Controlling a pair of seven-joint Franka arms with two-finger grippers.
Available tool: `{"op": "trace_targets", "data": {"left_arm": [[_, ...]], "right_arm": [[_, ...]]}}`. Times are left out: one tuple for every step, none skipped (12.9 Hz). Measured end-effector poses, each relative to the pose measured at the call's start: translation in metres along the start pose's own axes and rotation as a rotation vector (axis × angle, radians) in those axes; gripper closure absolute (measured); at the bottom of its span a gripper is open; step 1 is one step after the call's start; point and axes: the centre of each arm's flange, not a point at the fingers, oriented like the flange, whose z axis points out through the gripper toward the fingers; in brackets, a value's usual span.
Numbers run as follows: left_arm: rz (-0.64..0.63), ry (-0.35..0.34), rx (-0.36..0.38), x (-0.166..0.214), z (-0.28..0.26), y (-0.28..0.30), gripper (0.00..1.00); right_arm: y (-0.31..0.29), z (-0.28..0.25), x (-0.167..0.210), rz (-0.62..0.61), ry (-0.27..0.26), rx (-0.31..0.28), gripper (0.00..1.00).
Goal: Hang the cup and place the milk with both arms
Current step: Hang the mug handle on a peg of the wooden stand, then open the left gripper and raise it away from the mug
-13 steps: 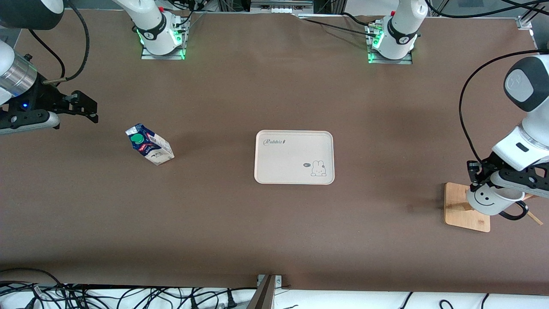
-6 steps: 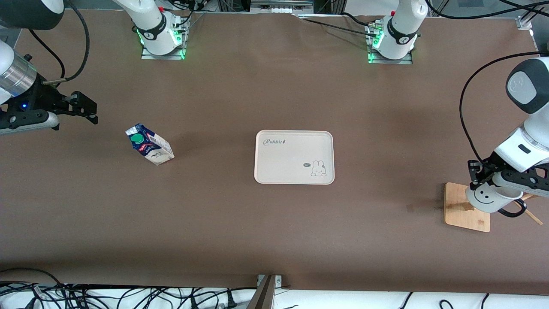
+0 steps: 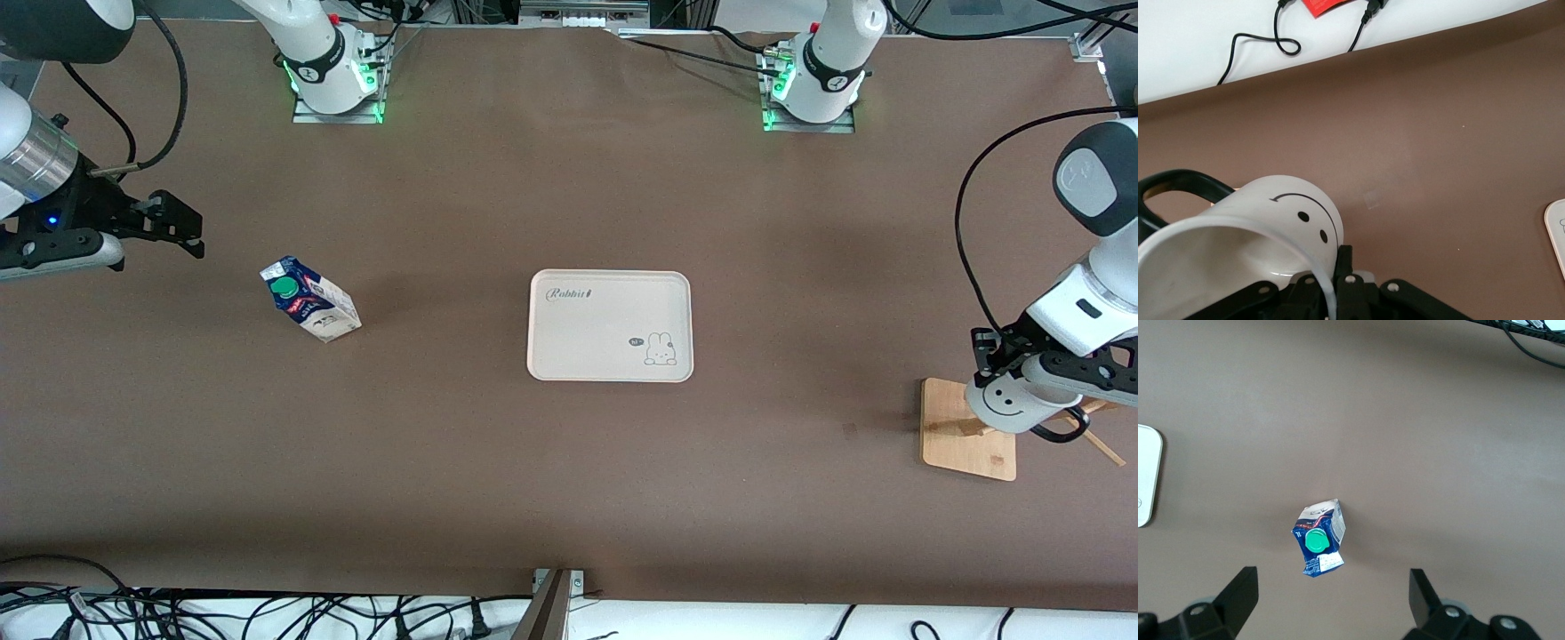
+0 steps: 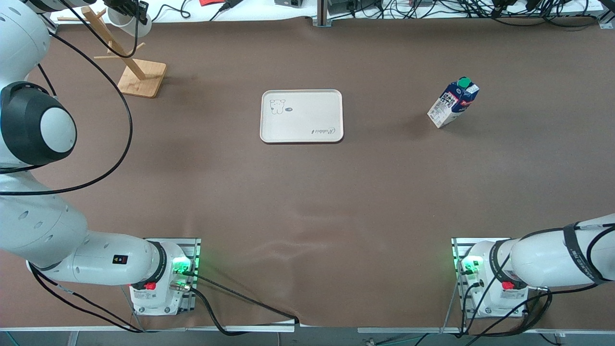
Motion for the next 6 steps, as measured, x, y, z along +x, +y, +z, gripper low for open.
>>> {"op": "trace_targets", "data": {"left_arm": [[-0.006,-0.012,-0.003,-0.003,-0.003,-0.003,0.95],[-0.011,-0.021,-0.004,-0.006,-0.006,-0.007,0.95],[-0.009,-0.026,-0.005,-0.009,-0.010,-0.011,0.95],[0.000,-0.030,-0.004,-0.012,-0.015,-0.017,0.95],[0.014,-0.031,-0.001,-0.015,-0.020,-0.023,0.95],[0.033,-0.032,0.003,-0.018,-0.023,-0.032,0.95]], "right_arm": [[0.000,0.000,0.000,0.000,0.000,0.000,0.00],[0.000,0.000,0.000,0.000,0.000,0.000,0.00],[0.000,0.000,0.000,0.000,0.001,0.000,0.00],[0.000,0.000,0.000,0.000,0.001,0.000,0.00],[0.000,0.000,0.000,0.000,0.002,0.000,0.00],[0.000,0.000,0.000,0.001,0.002,0.000,0.00]]}}
